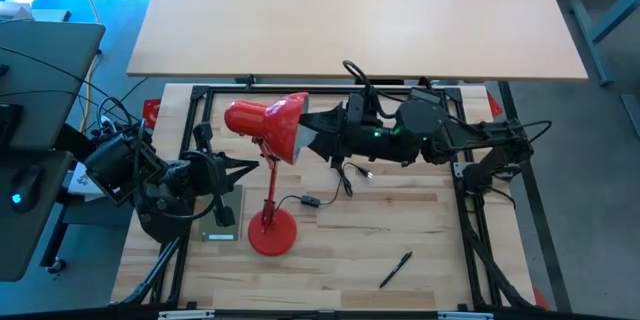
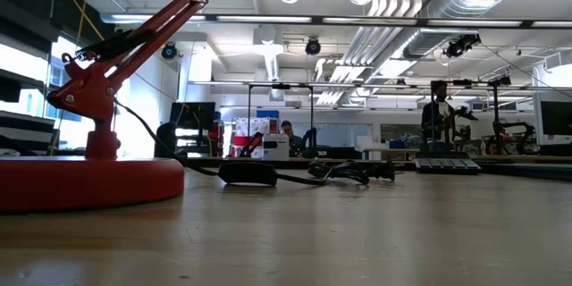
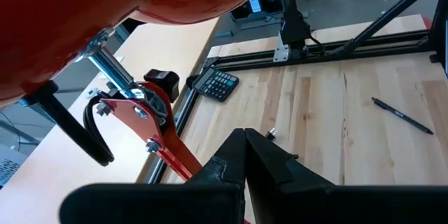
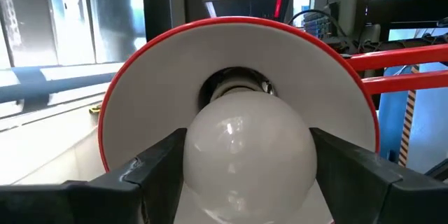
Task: Screw lightbulb
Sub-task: Insert the white lightbulb into the red lamp
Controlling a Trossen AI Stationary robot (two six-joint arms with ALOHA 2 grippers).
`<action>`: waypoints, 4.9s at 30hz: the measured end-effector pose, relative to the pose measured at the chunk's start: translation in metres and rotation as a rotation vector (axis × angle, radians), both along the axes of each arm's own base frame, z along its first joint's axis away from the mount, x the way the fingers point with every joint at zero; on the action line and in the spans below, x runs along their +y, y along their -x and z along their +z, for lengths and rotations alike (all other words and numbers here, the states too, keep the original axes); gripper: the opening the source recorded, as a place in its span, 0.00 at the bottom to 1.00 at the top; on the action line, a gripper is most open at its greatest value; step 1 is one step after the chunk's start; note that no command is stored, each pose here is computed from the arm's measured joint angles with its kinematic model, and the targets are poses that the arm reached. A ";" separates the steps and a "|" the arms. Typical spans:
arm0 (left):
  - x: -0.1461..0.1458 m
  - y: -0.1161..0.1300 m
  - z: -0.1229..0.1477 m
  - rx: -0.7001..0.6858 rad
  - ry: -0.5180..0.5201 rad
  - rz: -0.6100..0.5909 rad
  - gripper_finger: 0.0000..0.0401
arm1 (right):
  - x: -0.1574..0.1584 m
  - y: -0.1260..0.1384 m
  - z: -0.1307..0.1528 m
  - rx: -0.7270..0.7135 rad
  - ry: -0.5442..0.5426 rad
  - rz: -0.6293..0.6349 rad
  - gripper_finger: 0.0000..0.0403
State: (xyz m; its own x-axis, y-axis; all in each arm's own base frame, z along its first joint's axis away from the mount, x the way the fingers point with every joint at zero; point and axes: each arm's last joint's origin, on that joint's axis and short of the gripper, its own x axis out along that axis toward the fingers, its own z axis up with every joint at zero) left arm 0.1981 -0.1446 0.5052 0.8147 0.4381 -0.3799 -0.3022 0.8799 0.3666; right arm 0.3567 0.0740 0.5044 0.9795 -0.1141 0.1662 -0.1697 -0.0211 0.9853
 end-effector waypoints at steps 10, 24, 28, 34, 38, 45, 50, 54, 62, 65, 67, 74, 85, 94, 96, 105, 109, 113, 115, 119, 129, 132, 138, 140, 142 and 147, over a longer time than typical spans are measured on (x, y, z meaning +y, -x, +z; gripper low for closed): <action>0.000 0.000 0.000 0.000 0.000 0.000 0.00 | 0.002 0.001 0.000 0.013 0.028 0.079 0.74; 0.000 0.000 0.000 0.000 0.001 -0.001 0.00 | 0.005 0.005 0.004 -0.012 0.075 0.160 0.79; 0.000 0.000 0.000 0.000 0.002 0.000 0.00 | 0.006 0.007 0.005 -0.014 0.136 0.171 0.79; 0.000 0.000 0.000 0.001 0.003 -0.001 0.00 | 0.003 0.027 0.012 0.045 0.207 0.163 0.79; 0.000 0.000 0.000 0.000 0.002 0.000 0.00 | 0.000 0.049 0.017 0.128 0.228 0.107 0.79; 0.000 0.000 0.000 0.000 0.001 0.000 0.00 | 0.000 0.063 0.021 0.158 0.369 0.102 0.79; 0.000 0.000 0.000 0.000 0.000 0.000 0.00 | 0.000 0.068 0.025 0.134 0.763 0.106 0.79; 0.000 0.000 0.000 -0.013 0.025 0.011 0.00 | -0.002 0.075 0.029 0.180 1.134 0.069 0.79; -0.001 0.002 0.003 -0.148 0.442 0.112 0.00 | 0.015 0.091 0.053 0.316 2.034 -0.207 0.79; -0.004 0.005 0.003 -0.184 0.541 0.139 0.00 | 0.026 0.089 0.056 0.427 2.292 -0.286 0.79; -0.006 0.005 0.004 -0.211 0.604 0.158 0.00 | 0.034 0.082 0.052 0.463 2.422 -0.289 0.79; -0.012 0.010 0.004 -0.257 0.732 0.192 0.00 | 0.056 0.043 0.022 0.699 2.723 -0.238 0.79; -0.013 0.011 0.004 -0.251 0.710 0.176 0.00 | 0.059 0.024 0.021 0.654 2.737 -0.341 0.79; -0.012 0.010 0.004 -0.235 0.657 0.158 0.00 | 0.044 0.016 0.020 0.658 2.733 -0.337 0.79; -0.011 0.009 0.004 -0.233 0.649 0.158 0.00 | 0.041 0.015 0.018 0.640 2.719 -0.308 0.79; -0.006 0.009 0.005 -0.236 0.646 0.170 0.00 | 0.035 0.006 0.015 0.583 2.740 -0.312 0.79; -0.006 0.010 0.005 -0.235 0.645 0.171 0.00 | 0.030 0.004 0.017 0.577 2.758 -0.336 0.79; -0.006 0.010 0.005 -0.235 0.645 0.170 0.00 | 0.028 0.004 0.017 0.584 2.755 -0.330 0.79; -0.006 0.010 0.005 -0.235 0.645 0.171 0.00 | 0.029 0.003 0.017 0.562 2.756 -0.327 0.79; -0.006 0.010 0.005 -0.230 0.634 0.165 0.00 | 0.029 0.003 0.017 0.562 2.726 -0.333 0.78; -0.005 0.010 0.006 -0.268 0.605 0.186 0.00 | 0.031 0.004 0.018 0.576 2.656 -0.357 0.66; -0.005 0.010 0.006 -0.268 0.605 0.186 0.00 | 0.033 0.005 0.018 0.567 2.642 -0.357 0.66; -0.005 0.010 0.006 -0.268 0.605 0.186 0.00 | 0.034 0.006 0.019 0.577 2.377 -0.375 0.66; -0.005 0.010 0.006 -0.265 0.597 0.183 0.00 | 0.035 0.006 0.019 0.588 2.243 -0.388 0.66; -0.005 0.010 0.006 -0.258 0.576 0.175 0.00 | 0.036 0.006 0.019 0.570 2.138 -0.388 0.66; -0.004 0.010 0.007 -0.267 0.499 0.171 0.00 | 0.041 0.008 0.019 0.517 1.926 -0.377 0.66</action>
State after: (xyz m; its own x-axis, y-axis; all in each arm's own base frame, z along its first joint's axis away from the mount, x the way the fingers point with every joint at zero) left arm 0.1885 -0.1482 0.5123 0.8438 0.3931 -0.3653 -0.4802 0.8570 -0.1871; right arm 0.3488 0.1152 0.5229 0.9402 -0.3345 0.0648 0.3338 0.8662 -0.3719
